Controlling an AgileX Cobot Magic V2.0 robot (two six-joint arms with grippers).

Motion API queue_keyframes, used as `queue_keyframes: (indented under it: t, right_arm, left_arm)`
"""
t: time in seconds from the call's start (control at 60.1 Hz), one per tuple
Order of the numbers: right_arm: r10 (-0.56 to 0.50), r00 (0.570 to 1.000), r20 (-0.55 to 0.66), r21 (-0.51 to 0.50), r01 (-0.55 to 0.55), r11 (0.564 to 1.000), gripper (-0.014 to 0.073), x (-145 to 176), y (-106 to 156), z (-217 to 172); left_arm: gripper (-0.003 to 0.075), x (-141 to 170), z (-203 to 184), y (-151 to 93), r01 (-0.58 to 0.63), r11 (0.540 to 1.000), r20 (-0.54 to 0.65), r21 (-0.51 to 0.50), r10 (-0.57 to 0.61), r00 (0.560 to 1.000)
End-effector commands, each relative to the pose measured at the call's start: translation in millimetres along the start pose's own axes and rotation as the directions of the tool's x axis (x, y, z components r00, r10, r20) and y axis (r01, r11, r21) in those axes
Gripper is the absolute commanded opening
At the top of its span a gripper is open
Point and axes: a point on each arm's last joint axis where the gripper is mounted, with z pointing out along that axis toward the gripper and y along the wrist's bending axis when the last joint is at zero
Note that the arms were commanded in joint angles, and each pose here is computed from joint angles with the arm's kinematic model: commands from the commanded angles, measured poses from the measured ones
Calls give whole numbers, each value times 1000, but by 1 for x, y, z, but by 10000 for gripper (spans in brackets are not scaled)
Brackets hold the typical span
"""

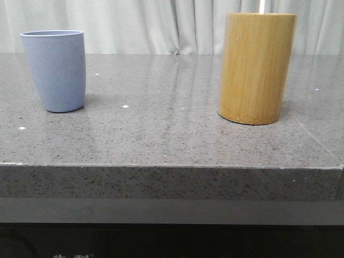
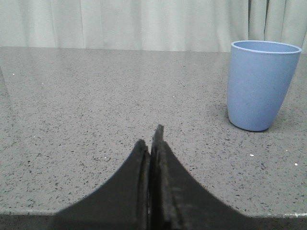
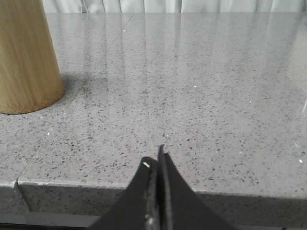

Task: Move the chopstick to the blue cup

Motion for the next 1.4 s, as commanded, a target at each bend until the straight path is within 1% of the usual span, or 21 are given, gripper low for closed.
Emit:
queue_keyframes:
  t: [0.0, 1.215, 1.315, 1.382]
  right_arm:
    - [-11, 994, 110, 10, 10, 1000, -114, -10, -1, -2]
    - [-11, 994, 110, 10, 10, 1000, -114, -10, -1, -2]
    - [-11, 994, 113, 10, 10, 1000, -114, -11, -1, -2]
    - [-12, 993, 121, 11, 11, 1000, -114, -11, -1, -3]
  left_arm:
    - [-19, -7, -2, 0, 20, 1000, 102, -2, -20, 995]
    - [-19, -7, -2, 0, 20, 1000, 102, -2, -20, 995]
    - [-19, -10, -2, 1, 20, 1000, 144, -4, -19, 989]
    - [-19, -11, -2, 1, 20, 1000, 149, -5, -19, 989]
